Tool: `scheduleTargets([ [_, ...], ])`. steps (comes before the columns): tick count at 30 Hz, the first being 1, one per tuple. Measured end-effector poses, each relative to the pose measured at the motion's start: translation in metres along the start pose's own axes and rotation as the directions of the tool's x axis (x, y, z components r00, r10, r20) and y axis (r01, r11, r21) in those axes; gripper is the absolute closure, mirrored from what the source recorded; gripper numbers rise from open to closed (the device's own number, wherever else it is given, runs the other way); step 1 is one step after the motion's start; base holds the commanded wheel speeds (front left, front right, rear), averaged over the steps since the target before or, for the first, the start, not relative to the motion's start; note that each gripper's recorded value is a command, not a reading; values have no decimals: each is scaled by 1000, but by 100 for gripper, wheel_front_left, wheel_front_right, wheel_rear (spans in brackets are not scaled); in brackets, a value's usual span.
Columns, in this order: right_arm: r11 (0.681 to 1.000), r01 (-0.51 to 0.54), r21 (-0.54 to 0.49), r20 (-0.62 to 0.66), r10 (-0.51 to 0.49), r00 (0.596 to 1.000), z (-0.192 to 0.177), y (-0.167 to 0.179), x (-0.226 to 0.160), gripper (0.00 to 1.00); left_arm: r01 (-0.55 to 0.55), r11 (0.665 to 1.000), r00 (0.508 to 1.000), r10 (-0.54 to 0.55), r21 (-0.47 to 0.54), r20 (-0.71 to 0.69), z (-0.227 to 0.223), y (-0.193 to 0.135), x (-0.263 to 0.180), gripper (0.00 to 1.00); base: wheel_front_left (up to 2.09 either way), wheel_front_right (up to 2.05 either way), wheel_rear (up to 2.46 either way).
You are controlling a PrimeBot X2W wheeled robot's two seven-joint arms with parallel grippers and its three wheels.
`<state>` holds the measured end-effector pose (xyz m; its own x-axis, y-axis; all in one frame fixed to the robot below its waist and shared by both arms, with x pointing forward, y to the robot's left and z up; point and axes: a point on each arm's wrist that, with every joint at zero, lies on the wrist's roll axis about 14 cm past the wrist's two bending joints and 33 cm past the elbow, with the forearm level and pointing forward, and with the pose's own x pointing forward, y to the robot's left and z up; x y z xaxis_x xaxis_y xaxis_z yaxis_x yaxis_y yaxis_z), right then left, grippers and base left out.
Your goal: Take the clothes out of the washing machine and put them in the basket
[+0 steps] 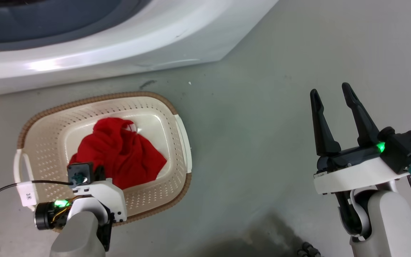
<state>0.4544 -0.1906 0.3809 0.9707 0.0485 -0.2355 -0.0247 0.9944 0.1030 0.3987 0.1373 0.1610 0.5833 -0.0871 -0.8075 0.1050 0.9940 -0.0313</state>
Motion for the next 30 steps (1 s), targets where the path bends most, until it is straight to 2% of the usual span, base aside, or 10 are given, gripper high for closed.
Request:
scheduleTargets([
  [8,1000,11,0,-44,-11,999,-22,-6,7,0,-32,999,990,28,-30,-138,-43,7,9,100,0,0,0],
  [9,1000,10,1,-41,-10,999,-21,-6,8,0,-33,999,991,29,-31,-134,-41,7,9,74,0,0,0],
  [10,1000,9,2,-40,-9,999,-21,-5,8,0,-37,999,991,33,-33,-126,-37,8,9,0,0,0,0],
  [18,1000,-7,-7,2,7,1000,-1,2,1,0,-45,996,999,44,-80,-15,1,5,-9,0,0,0,0],
  [30,999,-31,-34,93,34,995,52,18,-43,0,-64,987,973,95,-149,211,48,10,-87,0,0,0,0],
])
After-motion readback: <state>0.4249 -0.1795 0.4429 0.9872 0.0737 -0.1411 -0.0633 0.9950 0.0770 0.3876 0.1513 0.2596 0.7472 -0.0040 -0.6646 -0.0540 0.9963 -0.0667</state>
